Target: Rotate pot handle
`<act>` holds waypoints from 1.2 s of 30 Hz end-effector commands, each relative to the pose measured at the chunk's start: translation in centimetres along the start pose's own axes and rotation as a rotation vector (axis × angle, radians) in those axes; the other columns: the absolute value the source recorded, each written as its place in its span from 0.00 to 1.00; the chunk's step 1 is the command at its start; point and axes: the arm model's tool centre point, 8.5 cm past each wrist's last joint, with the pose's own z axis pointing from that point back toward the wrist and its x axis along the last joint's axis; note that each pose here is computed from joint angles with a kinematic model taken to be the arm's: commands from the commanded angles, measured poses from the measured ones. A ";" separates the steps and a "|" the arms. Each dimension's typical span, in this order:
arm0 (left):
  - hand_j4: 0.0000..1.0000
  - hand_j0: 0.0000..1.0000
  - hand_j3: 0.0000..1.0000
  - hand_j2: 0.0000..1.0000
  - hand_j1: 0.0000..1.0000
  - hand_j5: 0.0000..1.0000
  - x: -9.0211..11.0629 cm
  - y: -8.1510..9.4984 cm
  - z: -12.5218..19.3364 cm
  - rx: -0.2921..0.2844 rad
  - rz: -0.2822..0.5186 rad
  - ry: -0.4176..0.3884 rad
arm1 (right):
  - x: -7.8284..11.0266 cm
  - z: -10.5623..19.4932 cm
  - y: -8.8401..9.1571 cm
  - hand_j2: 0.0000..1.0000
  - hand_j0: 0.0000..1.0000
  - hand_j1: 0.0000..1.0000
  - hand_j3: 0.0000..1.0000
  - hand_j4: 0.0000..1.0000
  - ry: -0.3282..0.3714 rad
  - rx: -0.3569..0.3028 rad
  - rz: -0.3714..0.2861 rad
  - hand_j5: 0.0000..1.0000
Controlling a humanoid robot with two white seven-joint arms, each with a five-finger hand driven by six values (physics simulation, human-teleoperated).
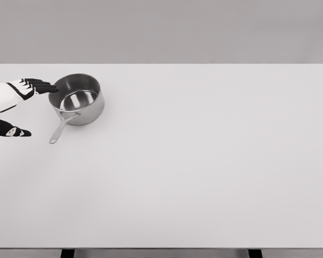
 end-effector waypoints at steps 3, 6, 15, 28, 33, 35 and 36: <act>1.00 1.00 1.00 1.00 1.00 1.00 0.1 0.1 0.0 0.002 0.003 -0.002 | 0.0 0.0 -0.3 1.00 1.00 1.00 1.00 1.00 -0.002 -0.032 -0.001 1.00; 1.00 1.00 1.00 1.00 1.00 1.00 -0.2 -0.1 -0.2 -0.031 -0.052 0.028 | -0.2 0.0 -0.3 1.00 1.00 1.00 1.00 1.00 0.001 -0.032 0.000 1.00; 1.00 1.00 1.00 1.00 1.00 1.00 1.5 1.8 -5.7 0.281 -0.270 -0.006 | -0.2 0.0 -0.3 1.00 1.00 1.00 1.00 1.00 0.002 -0.032 -0.008 1.00; 1.00 1.00 1.00 1.00 1.00 1.00 8.0 -4.3 -15.4 0.186 -0.338 -0.195 | 0.0 0.0 -0.3 1.00 1.00 1.00 1.00 1.00 -0.001 -0.030 -0.007 1.00; 1.00 1.00 1.00 1.00 1.00 1.00 7.3 -5.9 -16.5 0.161 -0.336 -0.162 | 0.0 0.0 -0.3 1.00 1.00 1.00 1.00 1.00 -0.001 -0.032 -0.007 1.00; 1.00 1.00 1.00 1.00 1.00 1.00 7.1 -6.2 -16.2 0.152 -0.332 -0.156 | -0.1 0.0 -0.3 1.00 1.00 1.00 1.00 1.00 0.001 -0.032 -0.008 1.00; 1.00 1.00 1.00 1.00 1.00 1.00 7.1 -6.3 -16.1 0.149 -0.333 -0.154 | -0.1 0.0 -0.3 1.00 1.00 1.00 1.00 1.00 0.001 -0.032 -0.008 1.00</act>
